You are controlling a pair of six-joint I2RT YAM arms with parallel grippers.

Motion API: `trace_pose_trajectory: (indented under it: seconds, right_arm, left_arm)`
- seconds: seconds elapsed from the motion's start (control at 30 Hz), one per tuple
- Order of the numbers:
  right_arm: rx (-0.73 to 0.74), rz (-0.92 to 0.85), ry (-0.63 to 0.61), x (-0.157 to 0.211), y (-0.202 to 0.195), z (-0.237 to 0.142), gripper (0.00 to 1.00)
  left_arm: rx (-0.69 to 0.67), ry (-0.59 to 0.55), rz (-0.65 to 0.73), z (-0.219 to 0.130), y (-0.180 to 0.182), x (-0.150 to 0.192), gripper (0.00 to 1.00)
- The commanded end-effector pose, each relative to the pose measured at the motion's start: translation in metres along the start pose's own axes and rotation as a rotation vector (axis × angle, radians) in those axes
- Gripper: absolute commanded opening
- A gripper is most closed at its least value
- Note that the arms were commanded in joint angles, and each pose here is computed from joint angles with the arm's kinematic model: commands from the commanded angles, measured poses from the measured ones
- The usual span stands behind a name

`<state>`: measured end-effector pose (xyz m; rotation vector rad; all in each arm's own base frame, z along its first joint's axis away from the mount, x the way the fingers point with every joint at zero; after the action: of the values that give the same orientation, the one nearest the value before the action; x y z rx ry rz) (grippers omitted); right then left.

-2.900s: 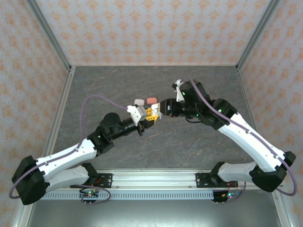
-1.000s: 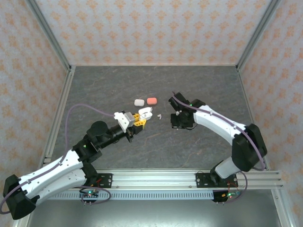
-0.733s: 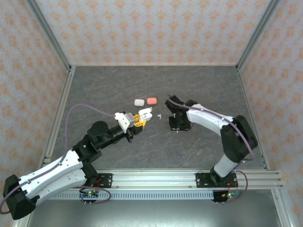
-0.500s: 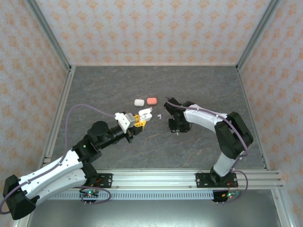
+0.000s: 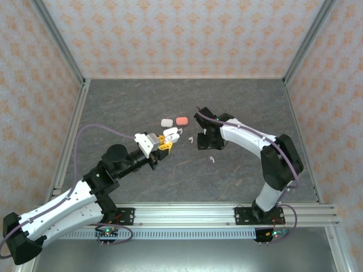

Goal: Insert wireless bluetooth earbuds into charging case

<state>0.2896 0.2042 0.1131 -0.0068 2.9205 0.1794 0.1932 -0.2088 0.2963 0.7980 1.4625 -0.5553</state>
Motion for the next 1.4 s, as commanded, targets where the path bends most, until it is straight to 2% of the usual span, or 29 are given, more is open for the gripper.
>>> trace_pose_trajectory:
  seconds: [0.0, 0.2, 0.43, 0.73, 1.1, 1.37]
  right_arm:
    - [-0.026, -0.018, -0.053, -0.022, 0.01, -0.012, 0.49]
    - [-0.092, 0.005, -0.077, -0.05, 0.037, 0.003, 0.57]
    - [-0.06, 0.016, -0.043, -0.06, 0.042, 0.041, 0.56]
    - [-0.096, 0.042, -0.012, -0.068, 0.05, 0.067, 0.54]
    - [-0.097, 0.029, 0.052, -0.063, 0.054, 0.081, 0.45]
    - [-0.034, -0.015, 0.086, -0.051, 0.048, 0.088, 0.38]
  left_arm:
    - [-0.032, -0.06, 0.018, -0.011, 0.007, -0.034, 0.0]
    - [-0.01, -0.069, 0.011, -0.016, 0.005, -0.045, 0.0]
    - [-0.014, -0.069, -0.002, -0.018, 0.004, -0.038, 0.0]
    - [-0.023, -0.056, 0.003, -0.018, 0.005, -0.033, 0.0]
    - [-0.029, -0.048, 0.008, -0.016, 0.006, -0.032, 0.0]
    - [-0.036, -0.038, 0.006, -0.015, 0.007, -0.027, 0.0]
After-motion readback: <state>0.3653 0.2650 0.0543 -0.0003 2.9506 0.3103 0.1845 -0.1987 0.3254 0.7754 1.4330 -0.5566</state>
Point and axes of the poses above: each hand's point on the last joint's axis, 136 mm out from that joint toward the fingers, its own z axis out along the fingers, its own y axis along the line the jaws close on, x = y × z, the point moved 3 cm from there along -z, back along the fingers, and after that the axes turned 6 degrees about z, right-handed, at the moved point
